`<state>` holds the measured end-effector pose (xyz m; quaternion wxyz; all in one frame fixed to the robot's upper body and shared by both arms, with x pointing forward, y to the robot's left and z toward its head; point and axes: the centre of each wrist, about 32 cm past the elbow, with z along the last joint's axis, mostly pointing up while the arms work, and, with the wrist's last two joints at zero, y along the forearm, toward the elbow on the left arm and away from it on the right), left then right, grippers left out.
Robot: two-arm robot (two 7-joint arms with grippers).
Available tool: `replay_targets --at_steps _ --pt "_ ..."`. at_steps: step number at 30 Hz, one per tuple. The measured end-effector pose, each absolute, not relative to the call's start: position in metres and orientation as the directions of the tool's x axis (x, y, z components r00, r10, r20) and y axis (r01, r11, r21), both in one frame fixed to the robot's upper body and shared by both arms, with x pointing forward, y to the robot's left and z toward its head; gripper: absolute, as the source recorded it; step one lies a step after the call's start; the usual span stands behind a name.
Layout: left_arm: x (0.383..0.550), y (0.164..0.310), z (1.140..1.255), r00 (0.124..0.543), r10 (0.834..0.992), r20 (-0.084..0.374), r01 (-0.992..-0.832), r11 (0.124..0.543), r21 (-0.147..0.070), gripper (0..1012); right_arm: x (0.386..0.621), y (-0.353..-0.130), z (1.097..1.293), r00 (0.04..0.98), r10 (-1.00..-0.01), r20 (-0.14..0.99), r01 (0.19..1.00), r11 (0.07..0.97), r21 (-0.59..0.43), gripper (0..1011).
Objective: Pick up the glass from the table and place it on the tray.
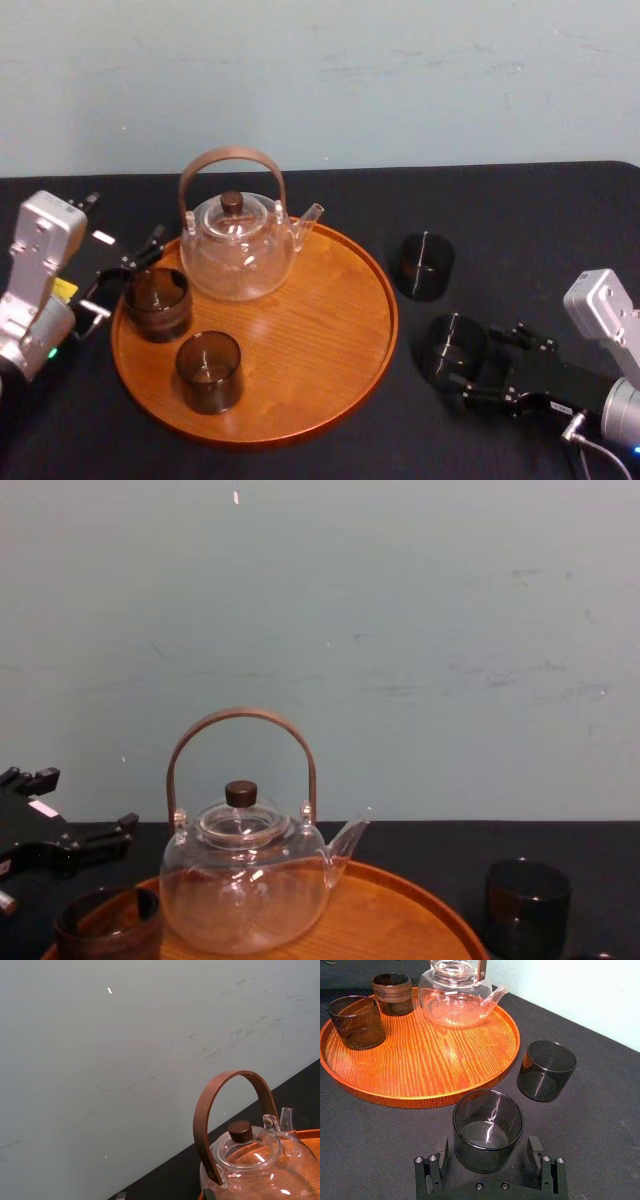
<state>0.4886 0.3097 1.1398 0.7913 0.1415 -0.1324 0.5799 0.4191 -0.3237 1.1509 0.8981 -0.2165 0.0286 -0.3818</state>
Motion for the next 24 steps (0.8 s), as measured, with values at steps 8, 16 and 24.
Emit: replay_targets --at_steps 8,16,24 --pt "0.489 0.310 1.140 0.292 0.880 0.374 -0.955 0.287 0.070 1001 0.424 -0.322 1.150 0.705 -0.701 0.107 0.671 0.612 -0.417 1002" --pt "0.489 0.310 1.140 0.292 0.880 0.374 -0.955 0.287 0.070 1001 0.433 -0.318 1.149 0.712 -0.696 0.097 0.662 0.618 -0.424 1002" --pt "0.489 0.310 1.140 0.292 0.880 0.374 -0.955 0.287 0.070 1001 0.440 -0.314 1.148 0.720 -0.688 0.096 0.652 0.622 -0.434 1002"
